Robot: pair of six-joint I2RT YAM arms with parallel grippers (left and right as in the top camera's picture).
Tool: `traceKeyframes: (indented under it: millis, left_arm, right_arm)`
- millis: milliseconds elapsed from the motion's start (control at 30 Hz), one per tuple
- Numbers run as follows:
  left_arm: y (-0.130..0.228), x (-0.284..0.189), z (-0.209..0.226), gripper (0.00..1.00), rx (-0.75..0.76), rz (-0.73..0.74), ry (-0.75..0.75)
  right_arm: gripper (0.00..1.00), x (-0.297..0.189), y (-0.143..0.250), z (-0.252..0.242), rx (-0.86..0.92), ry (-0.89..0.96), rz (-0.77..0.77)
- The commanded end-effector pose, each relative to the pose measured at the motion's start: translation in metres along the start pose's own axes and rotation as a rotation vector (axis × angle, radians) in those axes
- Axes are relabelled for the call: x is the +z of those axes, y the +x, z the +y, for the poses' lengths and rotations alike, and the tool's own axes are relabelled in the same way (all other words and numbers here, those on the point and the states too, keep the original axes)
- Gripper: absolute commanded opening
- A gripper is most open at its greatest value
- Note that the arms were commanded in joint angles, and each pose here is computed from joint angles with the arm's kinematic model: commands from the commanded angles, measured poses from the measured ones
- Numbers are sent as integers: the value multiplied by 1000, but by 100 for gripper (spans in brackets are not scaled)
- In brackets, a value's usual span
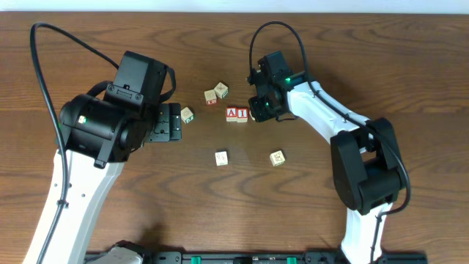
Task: Spell out Ai2
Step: 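Lower the '2' block just right of the red 'I' block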
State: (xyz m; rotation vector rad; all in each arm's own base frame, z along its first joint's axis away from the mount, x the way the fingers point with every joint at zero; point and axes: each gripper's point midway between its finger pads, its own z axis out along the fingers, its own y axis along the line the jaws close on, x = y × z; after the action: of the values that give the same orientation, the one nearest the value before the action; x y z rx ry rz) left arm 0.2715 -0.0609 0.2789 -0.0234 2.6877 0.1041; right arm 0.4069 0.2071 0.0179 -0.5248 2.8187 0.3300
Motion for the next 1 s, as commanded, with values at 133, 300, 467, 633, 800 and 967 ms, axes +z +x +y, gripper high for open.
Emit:
traceKeyframes:
  millis: [133, 300, 467, 633, 800, 967]
  left_arm:
    - [1, -2, 5, 95, -2, -9, -19]
    - [1, -2, 5, 95, -2, -9, -19]
    - [1, -2, 5, 95, -1, -8, -20]
    - [2, -2, 5, 95, -1, -6, -20]
    - [2, -2, 5, 96, -1, -3, -21]
    - [3, -2, 5, 96, 1, 1, -22]
  right_arm:
    - [7, 0, 3, -16, 112, 98, 6]
    - [6, 0, 4, -17, 165, 107, 7]
    - [6, -1, 9, -17, 252, 110, 22]
    - [5, -1, 19, -15, 328, 109, 61]
    - [6, 0, 20, -12, 347, 105, 62]
    - [11, 1, 19, -3, 337, 80, 64]
